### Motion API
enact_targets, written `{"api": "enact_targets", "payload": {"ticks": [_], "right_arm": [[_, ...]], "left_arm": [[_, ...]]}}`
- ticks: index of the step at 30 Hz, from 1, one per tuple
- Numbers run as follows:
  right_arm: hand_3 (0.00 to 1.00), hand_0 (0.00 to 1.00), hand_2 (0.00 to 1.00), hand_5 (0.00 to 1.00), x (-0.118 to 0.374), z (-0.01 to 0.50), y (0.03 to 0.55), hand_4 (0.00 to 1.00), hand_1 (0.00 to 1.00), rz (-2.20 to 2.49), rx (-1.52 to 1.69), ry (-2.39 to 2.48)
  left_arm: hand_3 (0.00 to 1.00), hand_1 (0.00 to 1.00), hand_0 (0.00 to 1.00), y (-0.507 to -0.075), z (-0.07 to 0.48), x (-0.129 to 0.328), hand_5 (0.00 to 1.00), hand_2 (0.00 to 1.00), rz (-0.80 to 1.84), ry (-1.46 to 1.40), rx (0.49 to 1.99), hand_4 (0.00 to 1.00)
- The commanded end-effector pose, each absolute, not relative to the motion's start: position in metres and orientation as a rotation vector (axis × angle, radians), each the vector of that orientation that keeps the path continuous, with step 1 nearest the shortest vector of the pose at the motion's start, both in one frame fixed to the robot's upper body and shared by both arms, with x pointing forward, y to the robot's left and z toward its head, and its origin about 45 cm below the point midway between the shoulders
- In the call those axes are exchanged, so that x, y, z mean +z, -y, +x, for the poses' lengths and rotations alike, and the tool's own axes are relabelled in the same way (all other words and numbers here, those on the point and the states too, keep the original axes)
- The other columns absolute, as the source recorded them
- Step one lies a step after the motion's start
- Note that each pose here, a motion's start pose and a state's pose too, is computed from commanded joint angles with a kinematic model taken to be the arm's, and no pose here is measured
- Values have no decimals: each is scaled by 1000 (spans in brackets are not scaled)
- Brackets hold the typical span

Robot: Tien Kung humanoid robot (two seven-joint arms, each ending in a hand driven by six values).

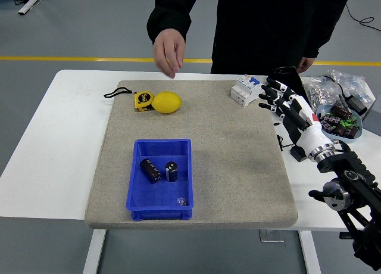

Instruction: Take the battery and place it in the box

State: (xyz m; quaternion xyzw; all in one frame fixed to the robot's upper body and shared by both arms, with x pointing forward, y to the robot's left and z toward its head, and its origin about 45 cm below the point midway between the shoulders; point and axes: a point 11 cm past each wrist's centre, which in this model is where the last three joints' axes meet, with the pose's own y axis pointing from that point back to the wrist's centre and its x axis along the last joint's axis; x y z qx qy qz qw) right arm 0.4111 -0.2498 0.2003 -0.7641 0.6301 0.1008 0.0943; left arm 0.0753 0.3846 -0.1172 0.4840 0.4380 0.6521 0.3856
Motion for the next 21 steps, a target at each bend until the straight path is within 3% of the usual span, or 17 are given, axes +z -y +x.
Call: {"api": "enact_targets", "payload": {"ticks": [5, 21], "right_arm": [[908, 796, 846, 597, 182, 399, 275, 998, 802, -2020, 532, -1857], [922, 811, 853, 638, 156, 379, 291, 998, 821, -1945, 619, -1922]], "left_arm": [[613, 695, 745, -385, 74, -117, 595, 724, 1238, -1118, 1659, 685], [615, 695, 744, -384, 74, -117, 603, 723, 1243, -1117, 1652, 682]]}}
